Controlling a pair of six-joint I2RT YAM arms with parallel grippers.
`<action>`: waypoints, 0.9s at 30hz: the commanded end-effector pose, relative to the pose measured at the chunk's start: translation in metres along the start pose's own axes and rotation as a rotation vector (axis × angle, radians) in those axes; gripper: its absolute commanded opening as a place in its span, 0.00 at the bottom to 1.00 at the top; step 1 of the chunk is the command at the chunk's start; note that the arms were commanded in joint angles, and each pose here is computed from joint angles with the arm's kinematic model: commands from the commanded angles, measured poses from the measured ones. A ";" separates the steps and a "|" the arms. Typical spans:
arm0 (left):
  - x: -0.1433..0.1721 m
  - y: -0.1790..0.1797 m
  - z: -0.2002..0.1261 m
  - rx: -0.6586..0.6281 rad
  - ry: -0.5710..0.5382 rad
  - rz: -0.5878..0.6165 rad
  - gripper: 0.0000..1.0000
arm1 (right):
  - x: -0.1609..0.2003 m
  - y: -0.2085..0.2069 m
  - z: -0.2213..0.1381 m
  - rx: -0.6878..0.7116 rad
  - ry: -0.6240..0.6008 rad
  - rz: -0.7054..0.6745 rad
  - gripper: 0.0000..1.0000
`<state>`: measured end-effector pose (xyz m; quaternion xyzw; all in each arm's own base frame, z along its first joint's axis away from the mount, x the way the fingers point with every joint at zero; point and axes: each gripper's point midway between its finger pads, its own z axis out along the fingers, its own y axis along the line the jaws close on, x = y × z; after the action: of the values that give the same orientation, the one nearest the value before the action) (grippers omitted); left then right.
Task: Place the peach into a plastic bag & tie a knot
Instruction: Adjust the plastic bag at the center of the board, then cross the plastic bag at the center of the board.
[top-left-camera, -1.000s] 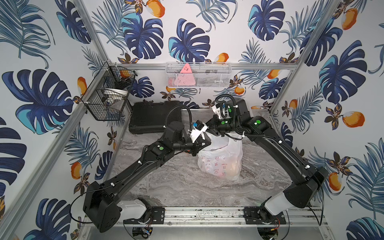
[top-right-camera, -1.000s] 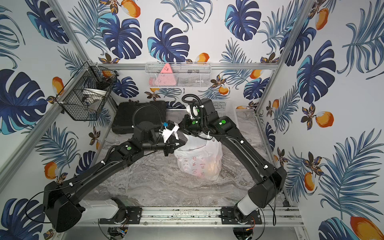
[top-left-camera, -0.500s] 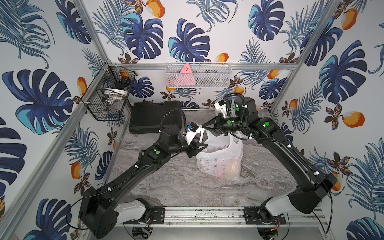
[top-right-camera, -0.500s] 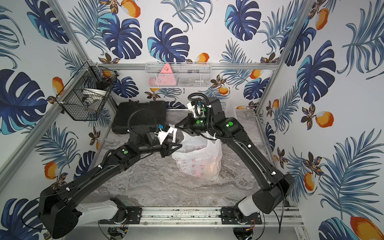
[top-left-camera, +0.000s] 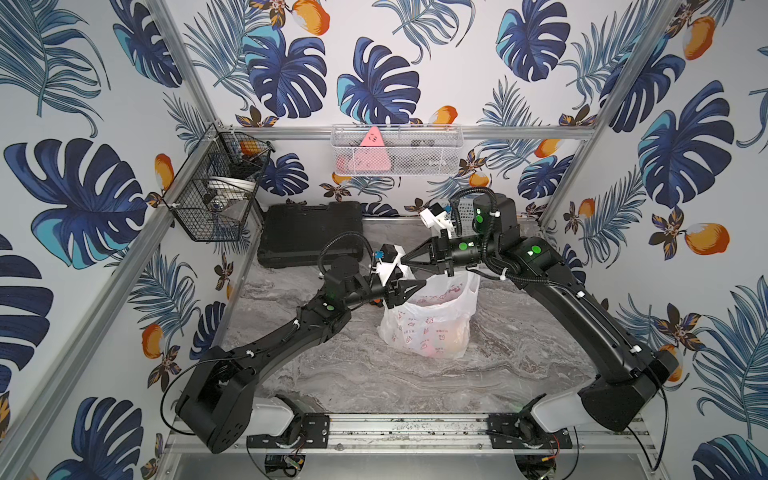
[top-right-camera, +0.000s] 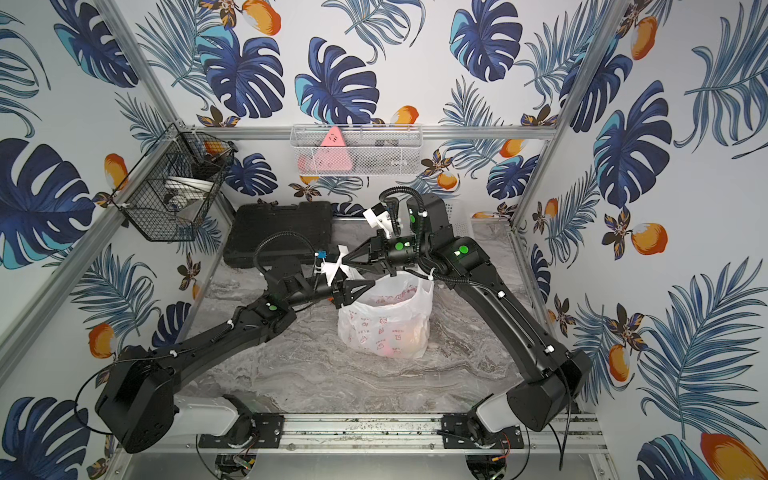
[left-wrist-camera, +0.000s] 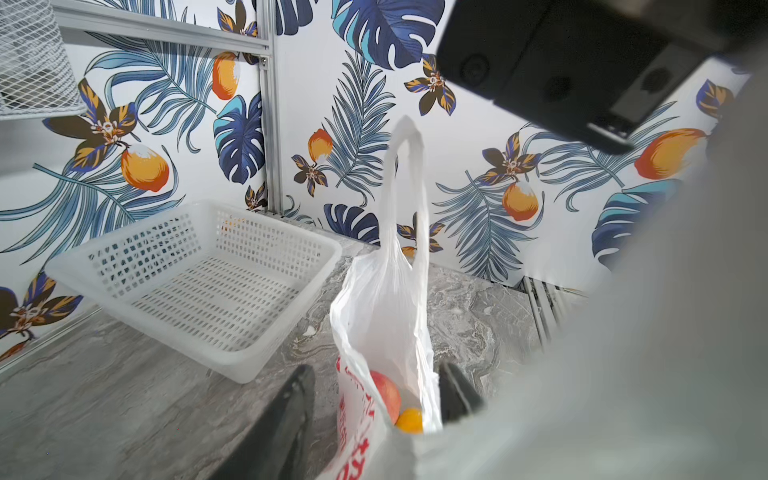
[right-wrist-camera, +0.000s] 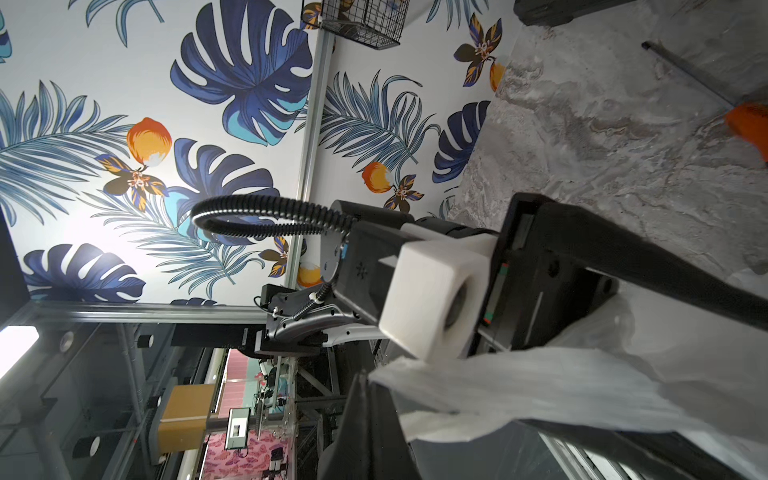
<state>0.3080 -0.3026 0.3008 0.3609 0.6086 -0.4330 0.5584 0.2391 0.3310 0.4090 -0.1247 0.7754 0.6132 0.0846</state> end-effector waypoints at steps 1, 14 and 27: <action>-0.020 -0.007 0.001 0.050 -0.085 0.033 0.43 | 0.003 0.015 -0.001 -0.061 0.034 -0.042 0.00; -0.004 0.011 -0.004 -0.018 -0.069 -0.039 0.00 | -0.036 0.006 -0.058 0.034 -0.177 -0.125 0.30; -0.001 0.035 -0.011 -0.075 0.000 -0.167 0.00 | 0.016 -0.183 -0.171 0.870 -0.502 -0.180 0.87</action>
<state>0.3398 -0.2789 0.2935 0.2911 0.6529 -0.4394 0.5440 0.2704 0.1549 0.2954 0.0077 0.8893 0.3330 0.3135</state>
